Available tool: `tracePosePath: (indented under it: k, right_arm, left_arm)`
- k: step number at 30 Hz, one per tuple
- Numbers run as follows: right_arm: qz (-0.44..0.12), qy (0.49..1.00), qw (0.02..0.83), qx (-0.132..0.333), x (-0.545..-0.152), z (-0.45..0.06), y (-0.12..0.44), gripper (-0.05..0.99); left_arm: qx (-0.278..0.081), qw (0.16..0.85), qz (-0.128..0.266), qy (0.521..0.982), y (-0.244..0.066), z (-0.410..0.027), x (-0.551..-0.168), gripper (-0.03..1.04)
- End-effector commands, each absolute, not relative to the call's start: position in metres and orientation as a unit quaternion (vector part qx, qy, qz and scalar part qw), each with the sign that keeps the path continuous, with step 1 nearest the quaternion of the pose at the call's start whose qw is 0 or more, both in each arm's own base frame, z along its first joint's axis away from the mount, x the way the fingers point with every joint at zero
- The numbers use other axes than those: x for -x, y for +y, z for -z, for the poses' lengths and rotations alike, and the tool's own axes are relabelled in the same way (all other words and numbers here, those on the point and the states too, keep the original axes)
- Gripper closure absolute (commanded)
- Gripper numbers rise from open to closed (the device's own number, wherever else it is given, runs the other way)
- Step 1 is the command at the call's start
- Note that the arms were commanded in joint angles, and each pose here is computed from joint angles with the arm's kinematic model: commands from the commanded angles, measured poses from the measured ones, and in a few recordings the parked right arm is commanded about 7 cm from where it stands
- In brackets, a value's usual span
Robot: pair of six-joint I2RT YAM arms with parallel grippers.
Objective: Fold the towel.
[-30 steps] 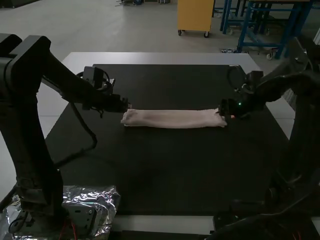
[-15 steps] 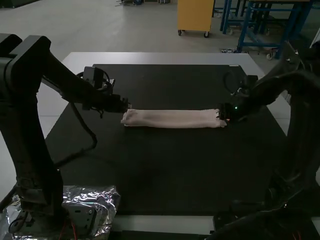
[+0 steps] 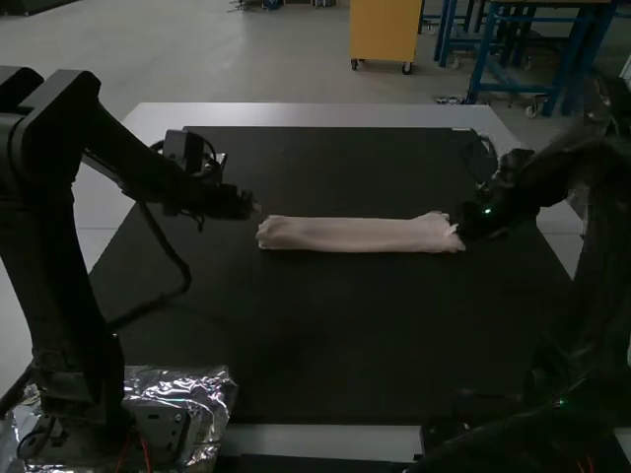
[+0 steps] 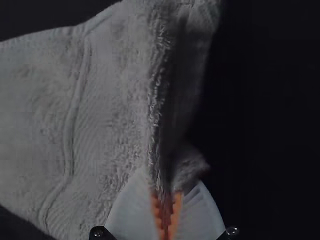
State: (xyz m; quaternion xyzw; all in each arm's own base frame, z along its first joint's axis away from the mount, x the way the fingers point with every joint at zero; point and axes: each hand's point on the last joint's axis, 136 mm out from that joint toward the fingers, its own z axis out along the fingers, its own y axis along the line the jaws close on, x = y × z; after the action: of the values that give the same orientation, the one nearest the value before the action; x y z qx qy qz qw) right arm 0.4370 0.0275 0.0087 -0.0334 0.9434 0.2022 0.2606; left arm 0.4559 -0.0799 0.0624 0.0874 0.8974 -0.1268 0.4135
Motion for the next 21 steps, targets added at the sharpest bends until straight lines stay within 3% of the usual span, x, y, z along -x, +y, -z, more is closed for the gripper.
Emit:
tracePosePath:
  k: [1, 9, 21]
  right_arm:
    - [-0.219, 0.928, 0.298, 0.052, -0.442, -0.051, 0.035, 0.96]
    - [-0.256, 0.921, 0.267, 0.123, -0.421, -0.056, 0.115, 0.96]
    - [-0.302, 0.9, 0.27, 0.163, -0.419, -0.062, 0.211, 0.96]
  left_arm:
    - [-0.097, 0.443, 0.134, 0.881, -0.089, -0.086, -0.466, 0.04]
    - [-0.109, 0.45, 0.136, 0.876, -0.1, -0.09, -0.467, 0.04]
    - [-0.109, 0.442, 0.131, 0.88, -0.096, -0.083, -0.463, 0.04]
